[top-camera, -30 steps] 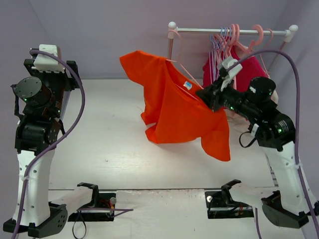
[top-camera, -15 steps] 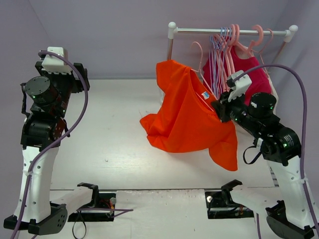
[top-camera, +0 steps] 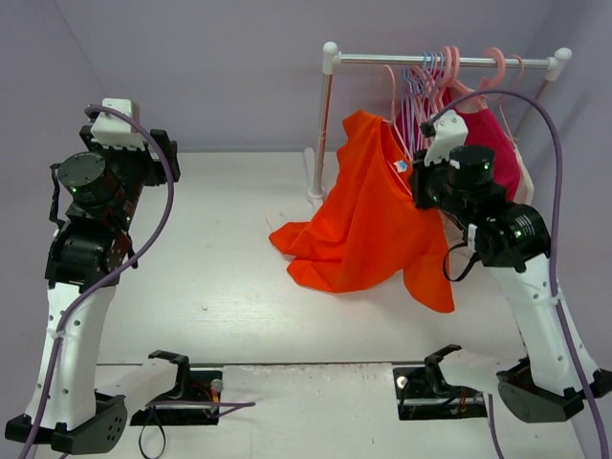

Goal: Place the t-shirt on the hanger
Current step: Place the hanger at the clothesline.

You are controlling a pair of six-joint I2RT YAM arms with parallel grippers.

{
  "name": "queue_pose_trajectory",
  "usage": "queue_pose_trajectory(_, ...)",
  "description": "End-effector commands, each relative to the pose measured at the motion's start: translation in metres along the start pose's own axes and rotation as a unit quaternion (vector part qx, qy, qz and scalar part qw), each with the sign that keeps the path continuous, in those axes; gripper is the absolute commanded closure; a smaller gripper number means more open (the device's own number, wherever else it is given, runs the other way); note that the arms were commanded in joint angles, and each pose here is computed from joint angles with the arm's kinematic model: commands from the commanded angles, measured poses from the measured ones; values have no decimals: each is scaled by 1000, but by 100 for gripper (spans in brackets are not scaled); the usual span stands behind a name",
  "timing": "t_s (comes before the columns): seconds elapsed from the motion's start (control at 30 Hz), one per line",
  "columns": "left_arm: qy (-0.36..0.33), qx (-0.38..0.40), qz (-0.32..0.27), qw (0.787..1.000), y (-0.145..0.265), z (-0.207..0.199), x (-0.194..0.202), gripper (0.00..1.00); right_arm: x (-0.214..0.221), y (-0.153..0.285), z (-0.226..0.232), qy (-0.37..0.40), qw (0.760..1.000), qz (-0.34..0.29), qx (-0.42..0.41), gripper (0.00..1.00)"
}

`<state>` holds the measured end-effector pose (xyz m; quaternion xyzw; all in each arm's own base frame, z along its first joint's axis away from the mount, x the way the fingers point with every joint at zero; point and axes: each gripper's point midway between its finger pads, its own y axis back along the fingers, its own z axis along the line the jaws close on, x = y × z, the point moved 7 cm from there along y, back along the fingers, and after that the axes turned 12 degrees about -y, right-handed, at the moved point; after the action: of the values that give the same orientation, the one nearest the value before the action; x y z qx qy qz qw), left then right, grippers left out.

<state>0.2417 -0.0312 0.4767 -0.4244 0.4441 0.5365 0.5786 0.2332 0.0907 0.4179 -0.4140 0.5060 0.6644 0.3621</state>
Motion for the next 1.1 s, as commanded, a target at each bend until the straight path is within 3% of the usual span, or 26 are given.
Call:
queue_pose_trajectory(0.0, 22, 6, -33, 999, 9, -1, -12, 32, -48, -13, 5, -45, 994, -92, 23, 100)
queue_pose_trajectory(0.53, 40, 14, -15, 999, 28, -4, -1, 32, -88, -110, -18, -87, 989, -113, 34, 100)
queue_pose_trajectory(0.8, 54, 27, 11, 998, 34, -12, 18, 33, -56, -147, -18, -101, 993, -64, 1, 100)
queue_pose_trajectory(1.07, 58, 35, 30, 997, 38, -17, 28, 32, -20, -141, -17, -120, 992, -41, -8, 100)
